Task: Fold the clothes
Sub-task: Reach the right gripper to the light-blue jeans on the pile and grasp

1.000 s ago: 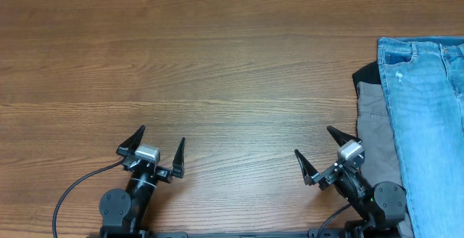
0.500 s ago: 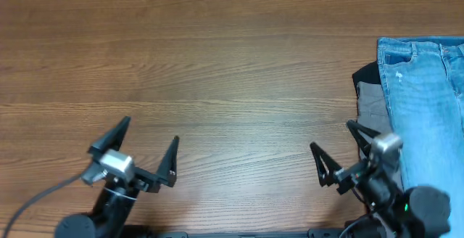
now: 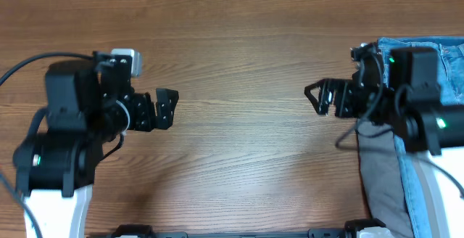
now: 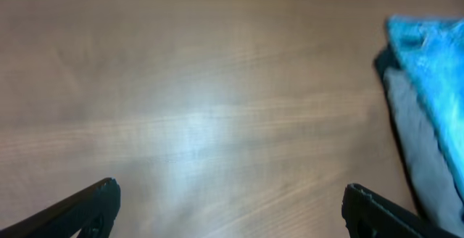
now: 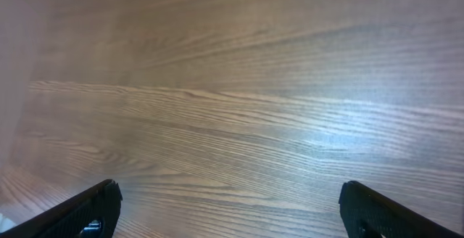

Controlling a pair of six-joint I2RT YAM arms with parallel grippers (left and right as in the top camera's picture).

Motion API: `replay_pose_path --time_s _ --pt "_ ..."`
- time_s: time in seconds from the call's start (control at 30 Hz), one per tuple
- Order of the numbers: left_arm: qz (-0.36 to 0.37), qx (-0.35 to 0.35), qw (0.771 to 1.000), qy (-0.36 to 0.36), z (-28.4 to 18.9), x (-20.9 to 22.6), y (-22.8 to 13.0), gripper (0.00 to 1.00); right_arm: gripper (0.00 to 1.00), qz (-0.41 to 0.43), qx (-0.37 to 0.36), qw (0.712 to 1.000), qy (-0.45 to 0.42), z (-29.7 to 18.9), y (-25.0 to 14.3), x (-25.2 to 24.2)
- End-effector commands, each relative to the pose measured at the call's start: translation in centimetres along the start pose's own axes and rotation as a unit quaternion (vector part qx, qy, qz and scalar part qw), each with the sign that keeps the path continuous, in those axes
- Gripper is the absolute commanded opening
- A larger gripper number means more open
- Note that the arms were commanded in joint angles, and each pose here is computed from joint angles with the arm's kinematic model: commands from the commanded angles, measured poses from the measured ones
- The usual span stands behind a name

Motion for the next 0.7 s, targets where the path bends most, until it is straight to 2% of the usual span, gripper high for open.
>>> replay_pose_path --time_s 0.0,0.17,0.37,0.5,0.67 --pt "-0.021 0.061 0.998 -0.027 2.4 0.1 -0.6 1.00 1.00 0.080 -0.013 0.996 -0.044 2.8 3.7 -2.2" --pt "-0.034 0.098 0.994 -0.028 4.9 1.0 -0.7 1.00 1.00 0.137 -0.082 0.980 -0.116 5.3 10.3 -6.6" --pt "-0.040 0.134 0.990 -0.027 6.7 1.7 -1.2 1.00 1.00 0.142 -0.203 0.954 -0.171 6.7 16.9 -11.2" --pt "-0.046 0.144 0.988 -0.020 7.6 2.1 -1.3 1.00 1.00 0.152 -0.230 0.930 -0.245 8.9 18.3 -15.1" --pt "-0.043 0.120 0.992 -0.021 8.0 2.3 -0.4 1.00 1.00 0.160 -0.213 0.924 -0.275 12.4 18.5 -19.1"
Point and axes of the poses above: each gripper's point midway between its finger pads, its own z axis out along the fingers, its own x axis along the line the jaws close on, y = z × x, the point moved 6 cm from there along -z, back along the fingers, and after that the axes turned 11 degrees about z, right-handed, at the moved point
